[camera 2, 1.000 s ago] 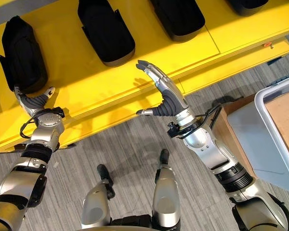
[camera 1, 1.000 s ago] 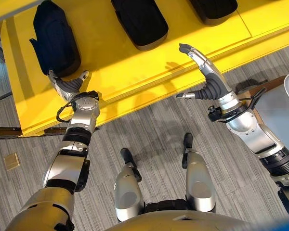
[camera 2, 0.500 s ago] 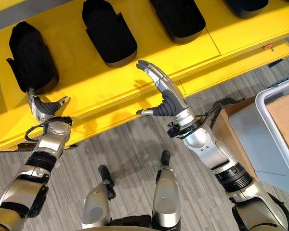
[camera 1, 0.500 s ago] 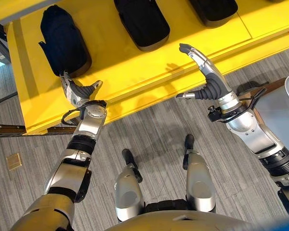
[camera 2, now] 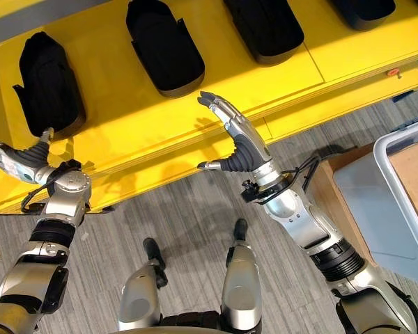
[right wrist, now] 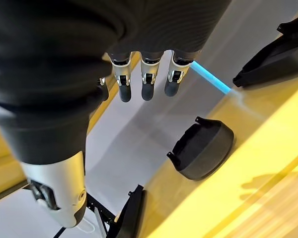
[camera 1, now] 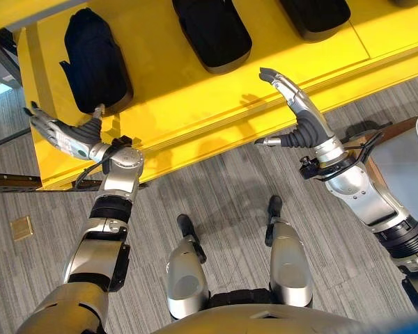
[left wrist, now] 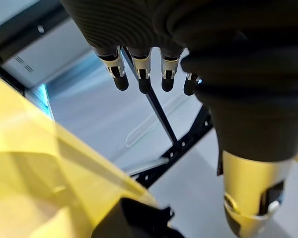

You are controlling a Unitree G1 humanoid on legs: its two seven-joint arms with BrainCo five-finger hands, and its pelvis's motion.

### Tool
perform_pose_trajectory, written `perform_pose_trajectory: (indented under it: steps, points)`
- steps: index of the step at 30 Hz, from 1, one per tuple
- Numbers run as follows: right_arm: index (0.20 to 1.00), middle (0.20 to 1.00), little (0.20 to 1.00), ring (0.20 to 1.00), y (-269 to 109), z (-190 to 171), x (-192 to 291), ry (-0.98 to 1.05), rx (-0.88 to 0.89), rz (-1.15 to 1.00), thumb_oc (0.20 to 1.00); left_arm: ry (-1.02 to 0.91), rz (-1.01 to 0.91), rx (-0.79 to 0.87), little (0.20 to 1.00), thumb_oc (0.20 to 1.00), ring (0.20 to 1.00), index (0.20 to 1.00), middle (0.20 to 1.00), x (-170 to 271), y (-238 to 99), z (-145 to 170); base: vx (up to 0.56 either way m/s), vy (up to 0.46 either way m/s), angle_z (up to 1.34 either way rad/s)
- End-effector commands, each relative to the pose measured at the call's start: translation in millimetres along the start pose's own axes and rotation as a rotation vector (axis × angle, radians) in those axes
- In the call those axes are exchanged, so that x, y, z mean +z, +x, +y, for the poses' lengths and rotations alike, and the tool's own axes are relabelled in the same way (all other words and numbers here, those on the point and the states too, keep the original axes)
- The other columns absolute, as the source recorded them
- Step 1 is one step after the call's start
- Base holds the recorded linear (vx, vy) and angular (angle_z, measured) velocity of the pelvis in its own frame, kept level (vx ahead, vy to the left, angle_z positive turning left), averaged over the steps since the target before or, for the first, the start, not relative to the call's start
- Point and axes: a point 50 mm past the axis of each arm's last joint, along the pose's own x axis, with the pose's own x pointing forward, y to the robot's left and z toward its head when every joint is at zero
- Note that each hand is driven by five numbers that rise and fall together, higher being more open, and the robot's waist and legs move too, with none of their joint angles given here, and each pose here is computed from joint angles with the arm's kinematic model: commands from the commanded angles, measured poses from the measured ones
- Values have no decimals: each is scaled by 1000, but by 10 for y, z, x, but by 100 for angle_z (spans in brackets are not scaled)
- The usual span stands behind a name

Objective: Move parts from the plastic box to the shelf.

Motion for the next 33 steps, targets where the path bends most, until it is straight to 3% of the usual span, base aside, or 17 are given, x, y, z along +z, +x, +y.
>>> perform_pose_trajectory:
  steps: [1,7,14,16,17,18,20,22,25,30,33]
  points:
    - [1000,1000,1000,1000,11,-34,194,35,-98,-96,1000,-142,-225,64,1000,1000,1000,1000,1000,304,161,116,0,0,0]
    - [1000,1000,1000,1000,-47,-121,132,4,-245,-72,1000,-344,-393,-54,1000,1000,1000,1000,1000,678,94,84,0,0,0]
    - [1000,1000,1000,1000,-52,-146,114,-2,-236,-61,1000,-485,-463,-95,1000,1000,1000,1000,1000,937,59,128,1,4,0]
    - [1000,1000,1000,1000,-122,-116,132,24,-234,-61,1000,-582,-414,-251,1000,1000,1000,1000,1000,964,-77,137,46,-82,0]
    - [1000,1000,1000,1000,-197,-84,118,115,-232,-25,1000,-754,-320,-573,1000,1000,1000,1000,1000,916,-371,162,38,-94,0]
    - [1000,1000,1000,1000,-200,-83,118,116,-231,-24,1000,-754,-318,-576,1000,1000,1000,1000,1000,911,-368,166,47,-109,5]
    - [1000,1000,1000,1000,-335,-42,55,325,-224,66,1000,-958,-242,-929,1000,1000,1000,1000,1000,839,-736,326,53,-131,10]
    - [1000,1000,1000,1000,-468,-9,-31,491,-229,144,1000,-1042,-241,-1145,1000,1000,1000,1000,1000,783,-904,479,49,-150,20]
    - [1000,1000,1000,1000,-646,93,-162,735,-252,244,1000,-1110,-140,-1311,1000,1000,1000,1000,1000,581,-1038,616,65,-127,25]
    - [1000,1000,1000,1000,-795,162,-236,821,-292,297,1000,-1078,26,-1484,1000,1000,1000,1000,1000,232,-1187,703,55,-70,20]
    - [1000,1000,1000,1000,-816,175,-277,861,-318,321,1000,-1031,1,-1532,1000,1000,1000,1000,1000,181,-1223,750,6,-48,4]
